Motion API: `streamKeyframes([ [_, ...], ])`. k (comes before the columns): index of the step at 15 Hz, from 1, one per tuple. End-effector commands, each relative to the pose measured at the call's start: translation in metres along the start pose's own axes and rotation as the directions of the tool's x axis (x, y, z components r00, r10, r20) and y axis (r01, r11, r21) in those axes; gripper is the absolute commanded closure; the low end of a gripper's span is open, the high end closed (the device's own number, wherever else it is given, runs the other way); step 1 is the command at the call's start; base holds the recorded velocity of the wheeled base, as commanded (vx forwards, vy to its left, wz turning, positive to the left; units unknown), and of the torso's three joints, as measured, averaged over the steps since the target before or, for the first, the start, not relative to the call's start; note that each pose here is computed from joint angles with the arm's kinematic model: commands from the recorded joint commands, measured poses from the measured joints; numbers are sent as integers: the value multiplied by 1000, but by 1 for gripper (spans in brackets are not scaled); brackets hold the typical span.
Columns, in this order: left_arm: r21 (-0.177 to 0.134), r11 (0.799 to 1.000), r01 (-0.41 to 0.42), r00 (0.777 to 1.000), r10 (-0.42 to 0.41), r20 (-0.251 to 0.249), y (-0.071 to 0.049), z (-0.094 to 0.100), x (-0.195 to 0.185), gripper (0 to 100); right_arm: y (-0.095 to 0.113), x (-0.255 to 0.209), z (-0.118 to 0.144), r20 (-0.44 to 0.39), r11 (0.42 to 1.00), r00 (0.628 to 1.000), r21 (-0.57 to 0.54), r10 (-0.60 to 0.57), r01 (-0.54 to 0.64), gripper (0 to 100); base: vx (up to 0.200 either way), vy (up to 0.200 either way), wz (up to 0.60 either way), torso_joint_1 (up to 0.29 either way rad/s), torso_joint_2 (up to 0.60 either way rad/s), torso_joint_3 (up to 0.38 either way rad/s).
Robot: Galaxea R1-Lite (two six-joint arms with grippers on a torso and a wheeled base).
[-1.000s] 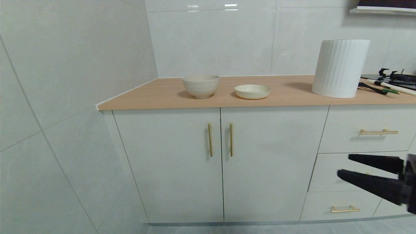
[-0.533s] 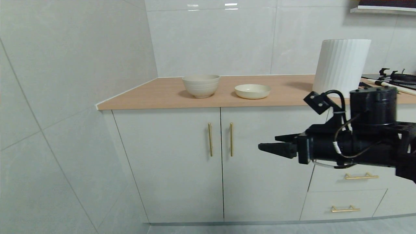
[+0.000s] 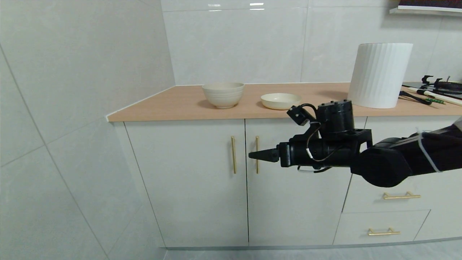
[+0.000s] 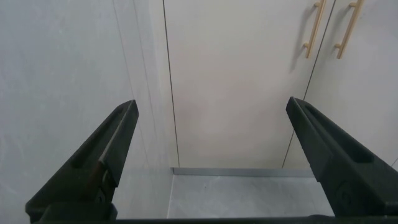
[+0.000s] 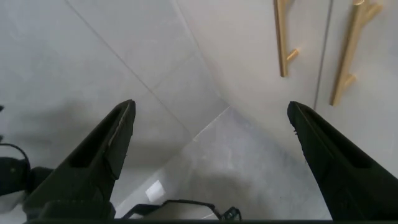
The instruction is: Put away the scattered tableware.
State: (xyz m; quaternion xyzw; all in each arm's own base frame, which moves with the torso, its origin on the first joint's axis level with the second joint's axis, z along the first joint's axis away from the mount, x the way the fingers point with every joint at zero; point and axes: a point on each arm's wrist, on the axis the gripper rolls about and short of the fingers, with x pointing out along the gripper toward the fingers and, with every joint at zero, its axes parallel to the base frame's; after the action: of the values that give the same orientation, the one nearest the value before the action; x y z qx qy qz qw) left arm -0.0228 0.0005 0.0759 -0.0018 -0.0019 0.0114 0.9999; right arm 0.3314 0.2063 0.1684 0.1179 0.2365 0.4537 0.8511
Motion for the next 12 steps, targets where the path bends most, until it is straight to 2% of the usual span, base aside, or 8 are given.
streamKeyframes([
  [1,-1,1000,0,1000,0,1,0,0,0,0,-18,25,-17,-43,1000,999,23,-14,15,0,0,0,0,0,0,0],
  [5,-1,1000,0,1000,0,1,0,0,0,0,-34,46,-23,34,996,995,5,-91,91,0,0,0,0,0,0,0],
  [12,-1,1000,0,1000,0,1,0,0,0,0,-46,60,-13,107,985,989,150,-106,89,0,0,0,0,0,0,0],
])
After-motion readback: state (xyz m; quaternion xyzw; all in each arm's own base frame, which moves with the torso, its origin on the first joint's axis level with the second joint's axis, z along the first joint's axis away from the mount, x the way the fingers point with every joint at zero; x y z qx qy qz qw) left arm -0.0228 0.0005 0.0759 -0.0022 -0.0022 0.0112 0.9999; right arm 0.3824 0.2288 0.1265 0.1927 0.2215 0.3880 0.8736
